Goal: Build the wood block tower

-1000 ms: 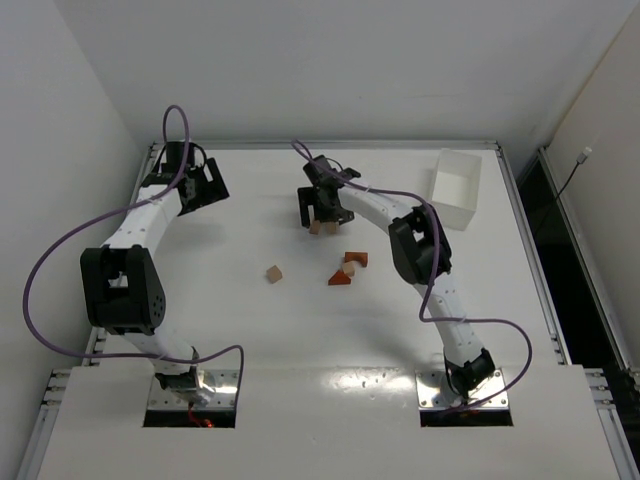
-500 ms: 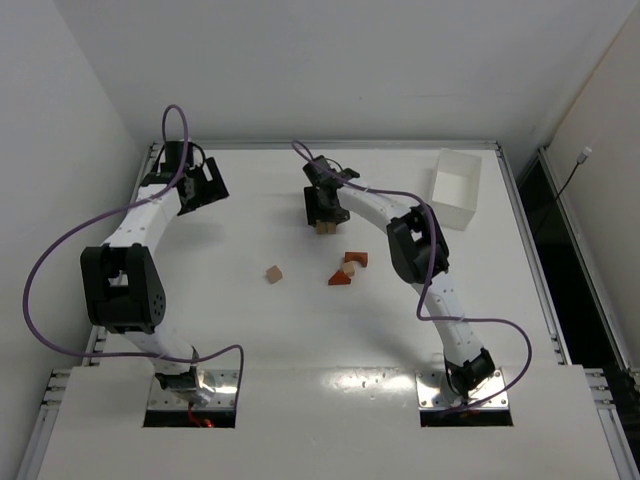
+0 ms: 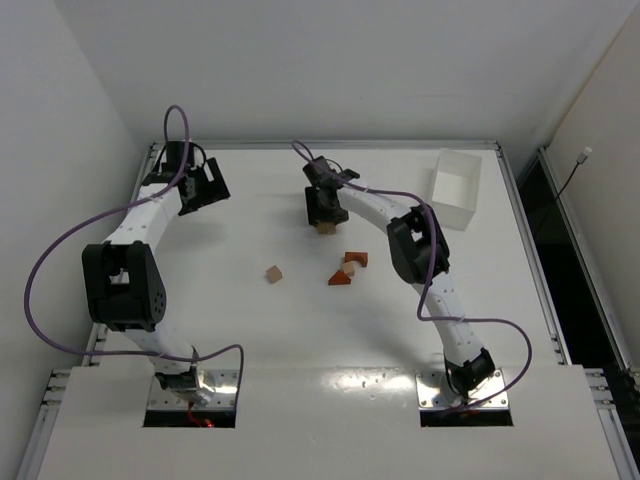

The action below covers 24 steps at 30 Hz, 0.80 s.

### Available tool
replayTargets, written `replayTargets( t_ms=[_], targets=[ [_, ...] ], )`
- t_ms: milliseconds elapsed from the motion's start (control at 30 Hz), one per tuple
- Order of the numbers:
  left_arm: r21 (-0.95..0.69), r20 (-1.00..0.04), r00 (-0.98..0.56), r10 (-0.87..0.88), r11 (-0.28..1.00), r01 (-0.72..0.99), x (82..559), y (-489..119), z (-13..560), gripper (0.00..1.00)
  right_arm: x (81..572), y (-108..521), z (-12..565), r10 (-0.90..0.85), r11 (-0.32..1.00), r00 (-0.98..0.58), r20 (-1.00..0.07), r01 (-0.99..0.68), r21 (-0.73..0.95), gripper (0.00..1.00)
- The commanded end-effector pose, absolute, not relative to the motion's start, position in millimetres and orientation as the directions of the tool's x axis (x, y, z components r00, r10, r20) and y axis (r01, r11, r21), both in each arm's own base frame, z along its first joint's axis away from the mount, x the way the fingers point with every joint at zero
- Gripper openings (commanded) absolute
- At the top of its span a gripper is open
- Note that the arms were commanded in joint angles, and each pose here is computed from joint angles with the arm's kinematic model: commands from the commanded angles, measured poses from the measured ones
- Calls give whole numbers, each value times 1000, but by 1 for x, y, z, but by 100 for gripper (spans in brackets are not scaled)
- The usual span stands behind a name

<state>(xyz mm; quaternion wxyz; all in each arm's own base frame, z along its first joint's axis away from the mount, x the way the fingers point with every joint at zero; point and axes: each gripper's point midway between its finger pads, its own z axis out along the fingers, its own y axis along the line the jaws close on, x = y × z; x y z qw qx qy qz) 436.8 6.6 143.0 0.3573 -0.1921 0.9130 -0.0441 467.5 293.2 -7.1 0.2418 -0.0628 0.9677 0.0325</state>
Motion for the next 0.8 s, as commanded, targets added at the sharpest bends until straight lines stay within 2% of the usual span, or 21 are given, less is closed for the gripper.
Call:
replayTargets(
  t_ms=[0,67,167,433,633,767],
  targets=[
    [-237,-665,-643,-381,924,-301,449,9,157,81,462,291,9,-69,994,-872,-485,-101,41,57],
    [-243,-663,-640,-389,920,-307,449,8,157,81,459,290,11,-69,994,-873,-483,-101,40,80],
    [-250,-660,-642,-389,920,-301,449,7,157,81,456,297,15,-65,993,-872,-485,-106,58,90],
    [-256,-659,-638,-398,917,-307,446,6,156,81,450,295,38,-86,987,-857,-507,-143,75,91],
    [-247,-679,-625,-385,922,-300,440,2,160,81,434,280,115,-144,960,-769,-622,-260,99,95],
    [-246,-677,-635,-373,927,-282,428,-7,159,81,415,263,164,-272,900,-661,-700,-432,59,99]
  ],
)
